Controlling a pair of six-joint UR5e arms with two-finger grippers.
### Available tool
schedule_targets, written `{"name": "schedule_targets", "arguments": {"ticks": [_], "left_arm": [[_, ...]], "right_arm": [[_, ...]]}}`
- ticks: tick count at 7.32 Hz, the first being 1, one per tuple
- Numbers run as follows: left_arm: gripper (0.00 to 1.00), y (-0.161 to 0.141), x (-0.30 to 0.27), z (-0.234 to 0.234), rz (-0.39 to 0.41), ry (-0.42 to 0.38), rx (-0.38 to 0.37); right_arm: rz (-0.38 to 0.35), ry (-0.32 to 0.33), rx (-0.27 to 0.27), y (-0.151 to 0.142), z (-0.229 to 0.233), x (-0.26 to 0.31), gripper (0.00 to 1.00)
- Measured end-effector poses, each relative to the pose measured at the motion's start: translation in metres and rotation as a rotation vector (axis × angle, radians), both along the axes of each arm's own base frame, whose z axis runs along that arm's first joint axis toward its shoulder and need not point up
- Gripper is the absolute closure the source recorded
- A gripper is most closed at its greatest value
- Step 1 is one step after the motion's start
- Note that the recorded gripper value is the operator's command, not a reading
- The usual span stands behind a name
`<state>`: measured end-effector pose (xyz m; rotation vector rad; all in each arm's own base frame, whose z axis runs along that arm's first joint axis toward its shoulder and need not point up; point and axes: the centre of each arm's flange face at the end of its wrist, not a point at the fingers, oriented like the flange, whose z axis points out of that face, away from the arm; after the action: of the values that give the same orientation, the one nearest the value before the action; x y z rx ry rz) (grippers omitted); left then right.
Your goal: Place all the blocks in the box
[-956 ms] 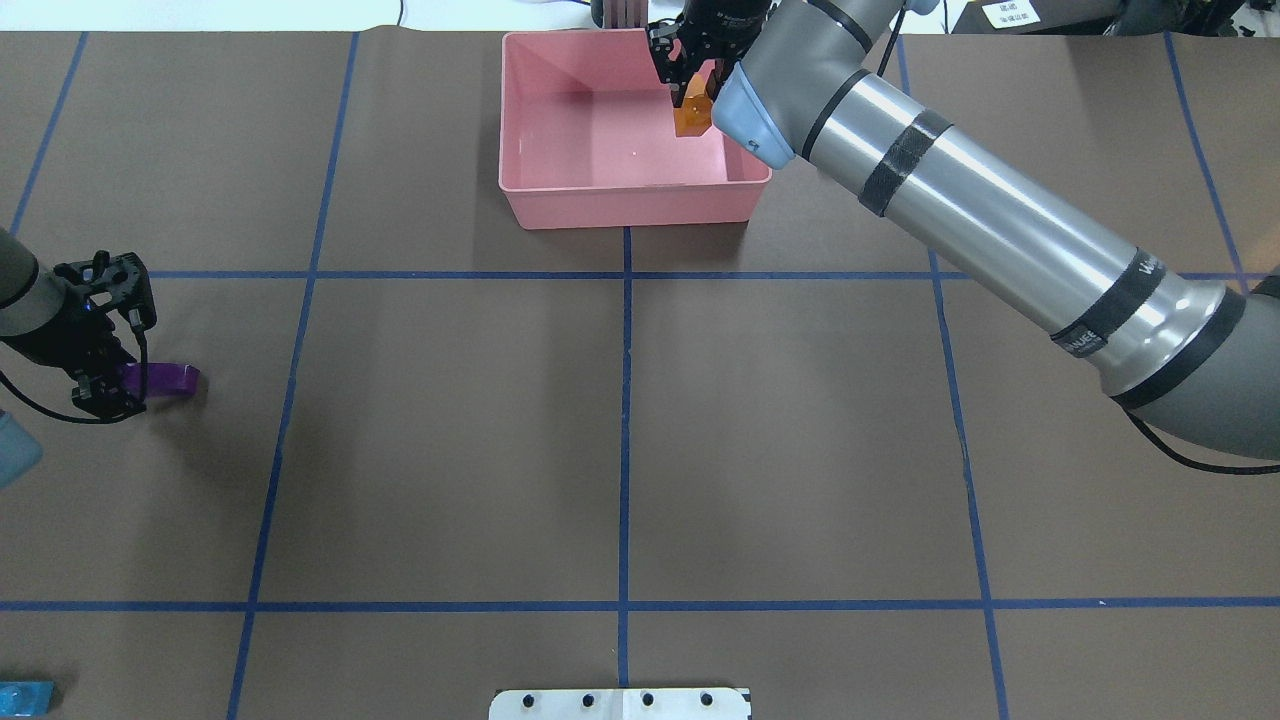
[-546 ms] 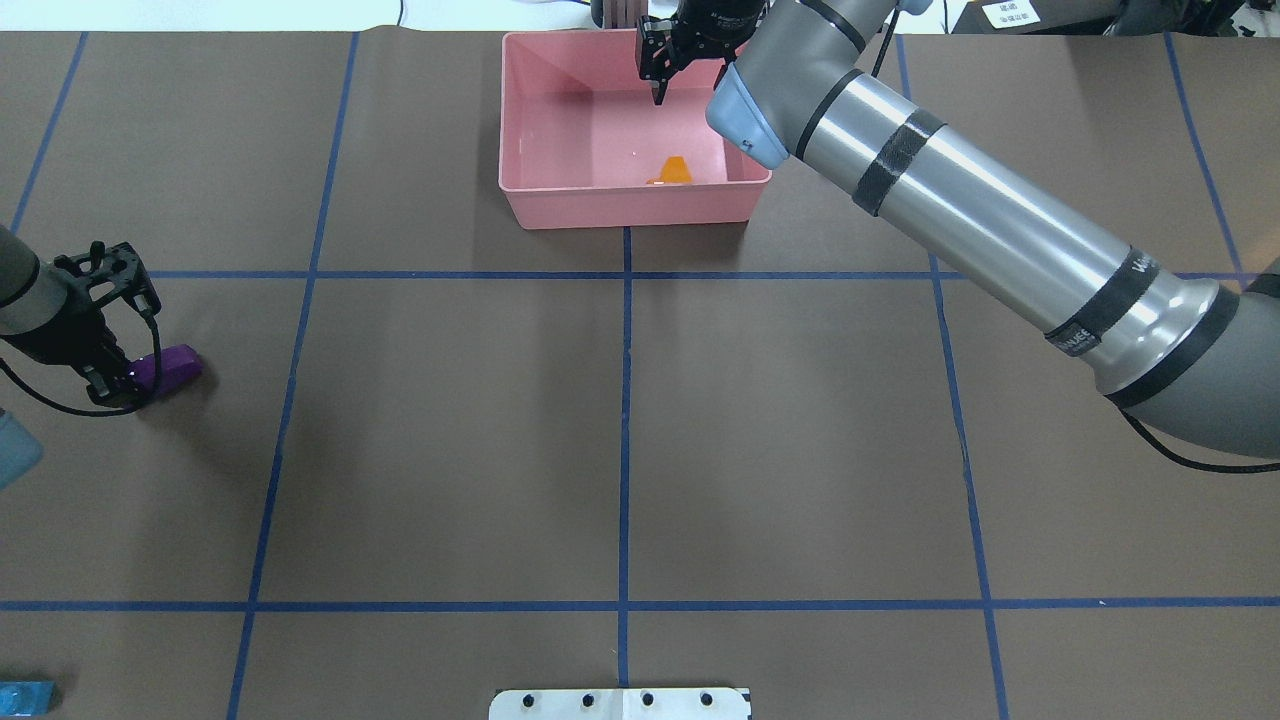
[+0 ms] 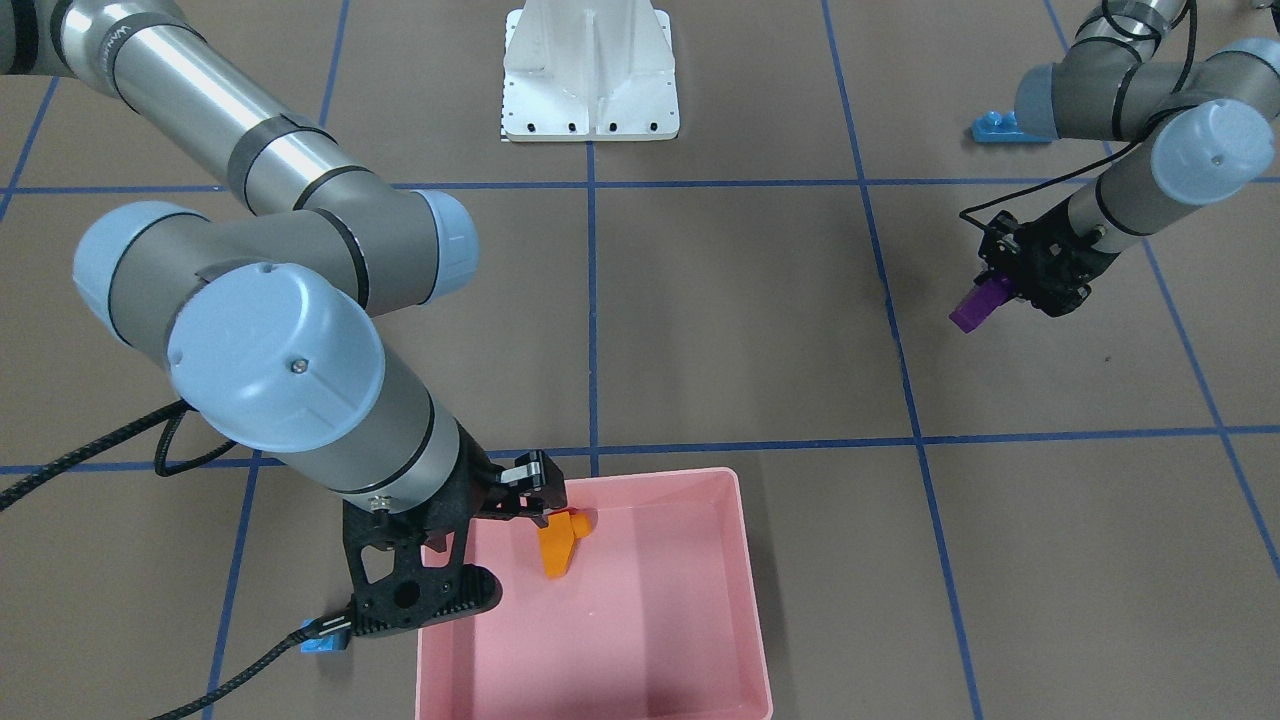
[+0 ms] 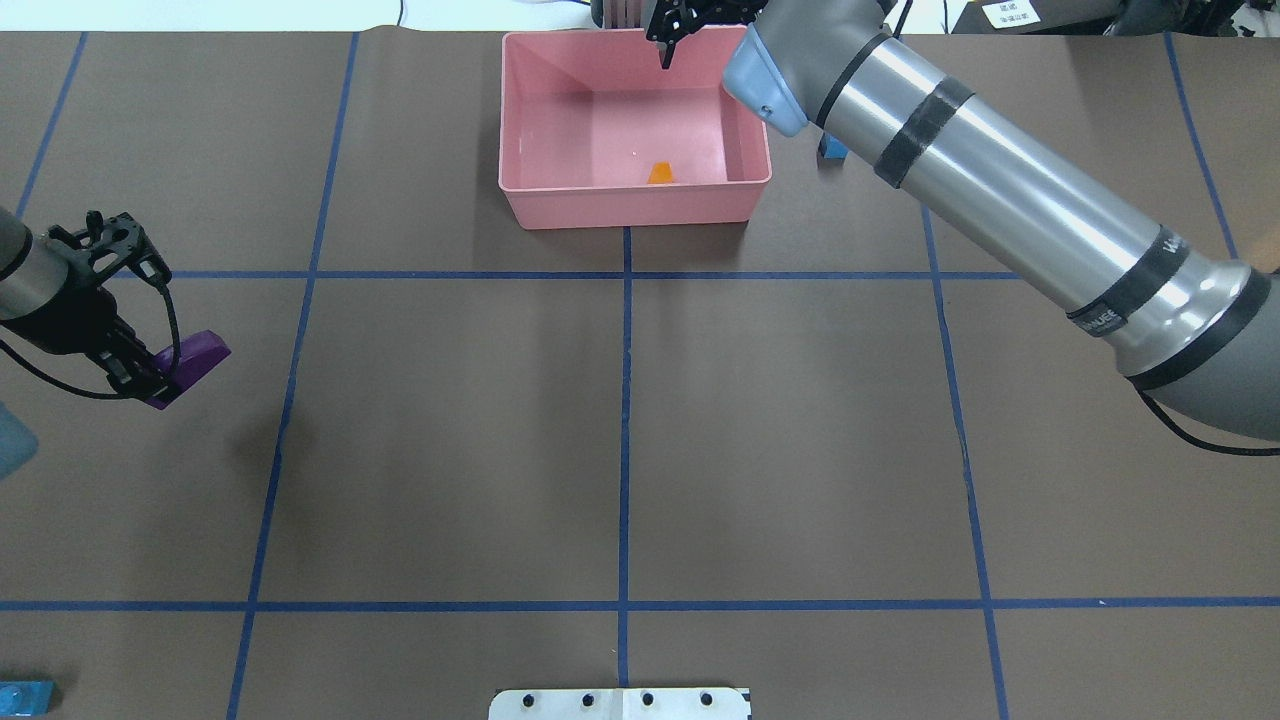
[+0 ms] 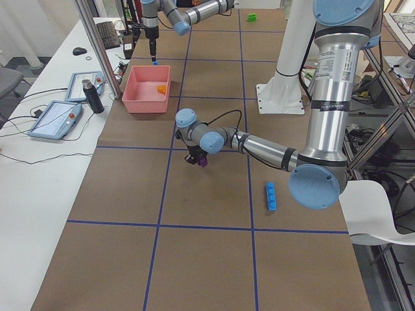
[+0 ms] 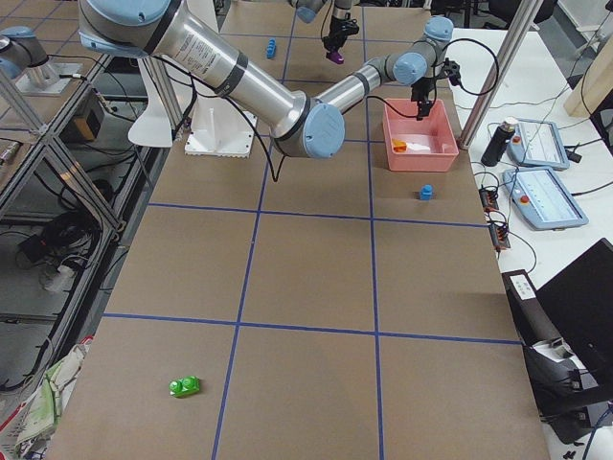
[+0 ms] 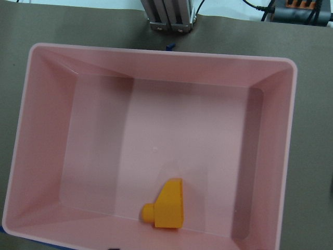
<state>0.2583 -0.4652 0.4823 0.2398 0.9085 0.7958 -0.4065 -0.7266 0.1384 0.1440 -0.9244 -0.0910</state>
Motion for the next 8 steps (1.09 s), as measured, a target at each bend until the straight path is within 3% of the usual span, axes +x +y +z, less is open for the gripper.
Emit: {"name": "schedule_targets", "arguments": {"ticks": [3, 5, 8], "left_arm": [[1.00, -0.025, 0.012, -0.113, -0.185, 0.123, -0.163], [1.00, -0.049, 0.022, -0.201, -0.312, 0.202, -0.266], [1.00, -0.111, 0.057, -0.278, -0.433, 0.268, -0.276]], "right_arm": [[0.062, 0.025, 0.001, 0.010, 0.036, 0.056, 0.01], [0.097, 0.085, 0.020, 0.016, 0.083, 0.072, 0.01], [0.130, 0.197, 0.090, 0.016, 0.151, 0.081, 0.01]]}}
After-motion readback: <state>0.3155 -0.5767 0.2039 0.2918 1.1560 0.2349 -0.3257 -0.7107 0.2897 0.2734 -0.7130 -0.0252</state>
